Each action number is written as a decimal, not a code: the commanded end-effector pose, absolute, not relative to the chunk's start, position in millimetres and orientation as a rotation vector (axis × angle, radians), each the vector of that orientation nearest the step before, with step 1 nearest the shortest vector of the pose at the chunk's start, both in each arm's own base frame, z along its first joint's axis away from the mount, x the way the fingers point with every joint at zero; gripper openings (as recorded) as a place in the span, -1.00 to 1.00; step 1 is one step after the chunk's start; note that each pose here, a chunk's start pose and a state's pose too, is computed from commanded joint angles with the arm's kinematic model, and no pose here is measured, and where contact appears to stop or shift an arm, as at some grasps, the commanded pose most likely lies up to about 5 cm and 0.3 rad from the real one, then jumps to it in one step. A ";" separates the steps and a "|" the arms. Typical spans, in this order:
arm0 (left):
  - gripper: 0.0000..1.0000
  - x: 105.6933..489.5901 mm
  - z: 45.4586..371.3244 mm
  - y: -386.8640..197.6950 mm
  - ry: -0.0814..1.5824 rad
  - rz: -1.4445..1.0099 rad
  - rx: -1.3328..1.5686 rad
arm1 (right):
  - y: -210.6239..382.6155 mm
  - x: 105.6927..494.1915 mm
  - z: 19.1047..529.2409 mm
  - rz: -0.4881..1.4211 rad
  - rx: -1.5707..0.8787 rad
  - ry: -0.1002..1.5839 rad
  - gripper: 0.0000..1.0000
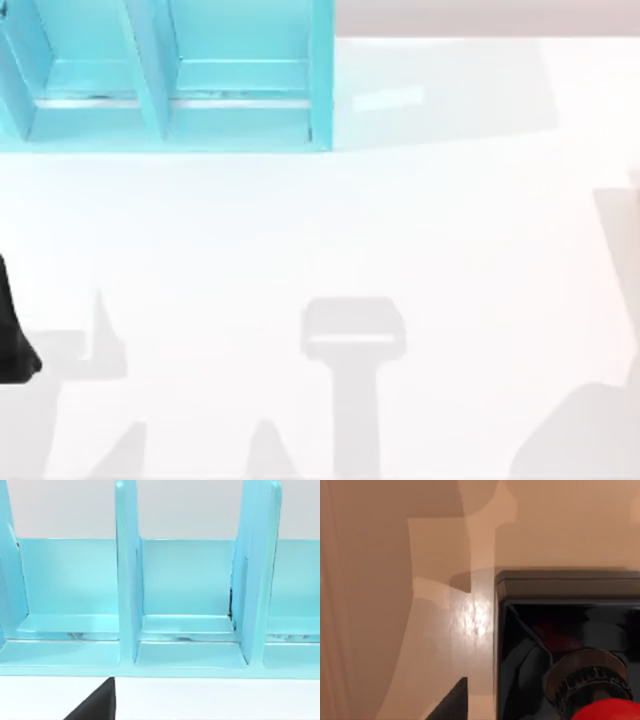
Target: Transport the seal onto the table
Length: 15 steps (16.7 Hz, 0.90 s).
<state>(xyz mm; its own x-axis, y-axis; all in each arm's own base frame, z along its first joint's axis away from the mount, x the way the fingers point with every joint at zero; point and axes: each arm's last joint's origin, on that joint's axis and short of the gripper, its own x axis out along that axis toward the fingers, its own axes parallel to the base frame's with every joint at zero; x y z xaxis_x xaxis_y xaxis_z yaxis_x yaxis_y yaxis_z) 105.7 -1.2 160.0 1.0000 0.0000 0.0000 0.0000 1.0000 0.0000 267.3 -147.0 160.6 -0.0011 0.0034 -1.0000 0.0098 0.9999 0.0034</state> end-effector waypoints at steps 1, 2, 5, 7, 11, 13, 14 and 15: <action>1.00 105.7 160.0 -1.2 0.000 0.000 0.000 | -147.0 267.3 160.6 -0.005 0.010 1.572 0.10; 1.00 105.7 160.0 -1.2 0.000 0.000 0.000 | -147.0 267.3 160.6 -0.005 0.010 1.572 -0.06; 1.00 105.7 160.0 -1.2 0.000 0.000 0.000 | -147.0 267.3 160.6 -0.005 0.010 1.572 -0.51; 1.00 105.7 160.0 -1.2 0.000 0.000 0.000 | -147.0 267.3 160.6 -0.005 0.010 1.572 -0.81; 1.00 105.7 160.0 -1.2 0.000 0.000 0.000 | -147.0 267.3 160.6 -0.005 0.010 1.572 -1.00; 1.00 105.7 160.0 -1.2 0.000 0.000 0.000 | -147.0 267.3 160.6 -0.005 0.010 1.572 -1.00; 1.00 105.7 160.0 -1.2 0.000 0.000 0.000 | -147.0 267.3 160.6 -0.005 0.010 1.572 -1.00; 1.00 105.7 160.0 -1.2 0.000 0.000 0.000 | -147.0 267.3 160.6 -0.005 0.010 1.572 -1.00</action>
<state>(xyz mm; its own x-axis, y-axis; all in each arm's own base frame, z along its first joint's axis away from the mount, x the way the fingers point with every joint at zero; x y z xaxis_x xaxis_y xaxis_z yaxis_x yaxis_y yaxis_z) 105.7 -1.2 160.0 1.0000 0.0000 0.0000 0.0000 1.0000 0.0000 267.3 -147.0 160.6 -0.0011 0.0034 -1.0000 0.0098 0.9999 0.0034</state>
